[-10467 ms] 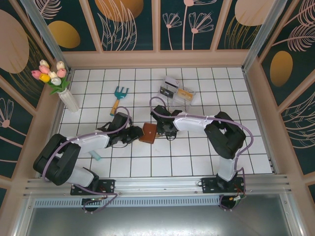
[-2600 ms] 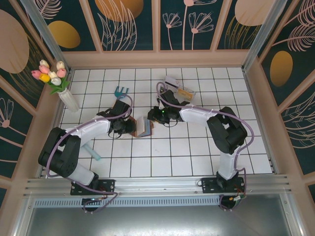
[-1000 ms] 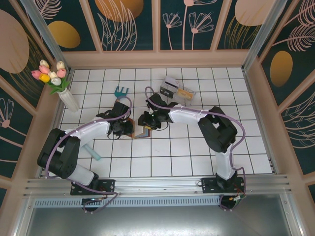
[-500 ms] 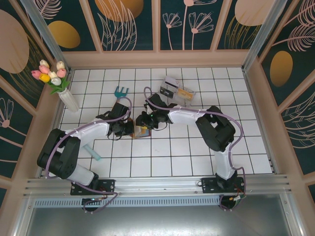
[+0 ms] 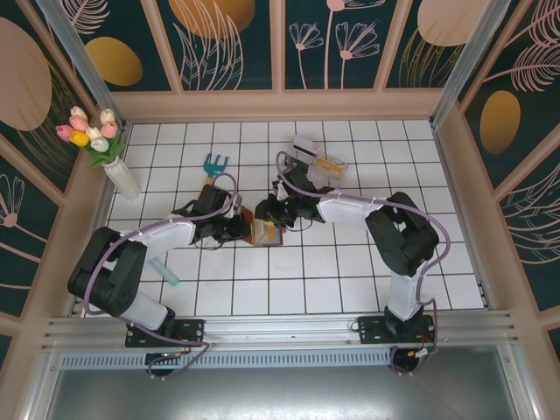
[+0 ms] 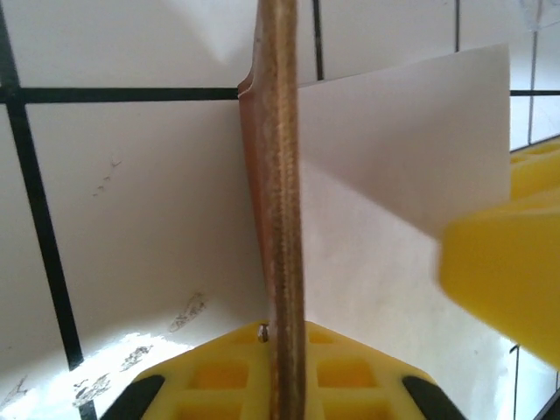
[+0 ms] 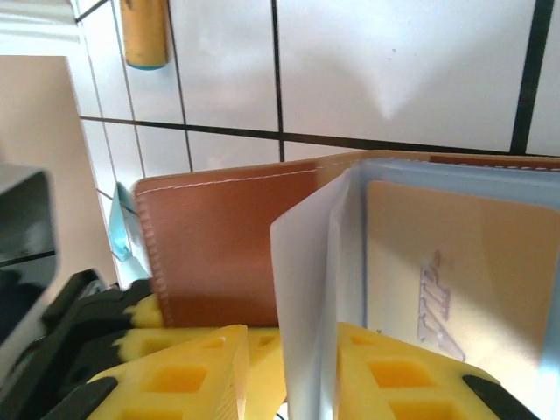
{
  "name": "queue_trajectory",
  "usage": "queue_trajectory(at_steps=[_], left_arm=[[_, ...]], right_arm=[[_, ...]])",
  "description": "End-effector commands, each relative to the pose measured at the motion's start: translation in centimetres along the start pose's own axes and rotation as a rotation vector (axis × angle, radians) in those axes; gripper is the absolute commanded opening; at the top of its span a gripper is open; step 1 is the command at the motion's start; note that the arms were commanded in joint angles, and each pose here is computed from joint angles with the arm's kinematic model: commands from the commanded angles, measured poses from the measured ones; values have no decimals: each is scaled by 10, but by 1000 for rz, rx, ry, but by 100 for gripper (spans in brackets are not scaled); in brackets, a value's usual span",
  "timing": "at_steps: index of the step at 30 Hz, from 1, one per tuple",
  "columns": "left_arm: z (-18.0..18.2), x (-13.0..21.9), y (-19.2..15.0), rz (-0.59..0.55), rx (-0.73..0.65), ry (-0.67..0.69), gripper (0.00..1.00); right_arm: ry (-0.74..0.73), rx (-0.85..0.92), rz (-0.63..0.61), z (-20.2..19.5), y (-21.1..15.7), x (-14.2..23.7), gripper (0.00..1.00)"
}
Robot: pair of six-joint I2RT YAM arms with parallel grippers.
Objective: Take the credit cards out of the card holder
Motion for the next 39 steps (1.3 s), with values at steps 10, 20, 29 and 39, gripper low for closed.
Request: queue_trajectory(at_steps=[10, 20, 29, 39], left_arm=[[15, 42, 3, -97, 65, 236, 44], [13, 69, 9, -205, 111, 294, 30], [13, 82, 7, -247, 132, 307, 21], [-4, 86, 9, -266, 119, 190, 20]], right_arm=[[91, 14, 0, 17, 6, 5, 33], [132, 35, 62, 27, 4, -20, 32], [146, 65, 76, 32, 11, -39, 35], [133, 41, 105, 21, 12, -59, 45]])
Point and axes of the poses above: each hand's point on the last joint's axis, 136 mm out from that joint toward the fingers, its own x axis back along the fingers, its own z axis along the line the jaws close on, y = z × x, the point moved 5 cm from there along x, back along the fingers
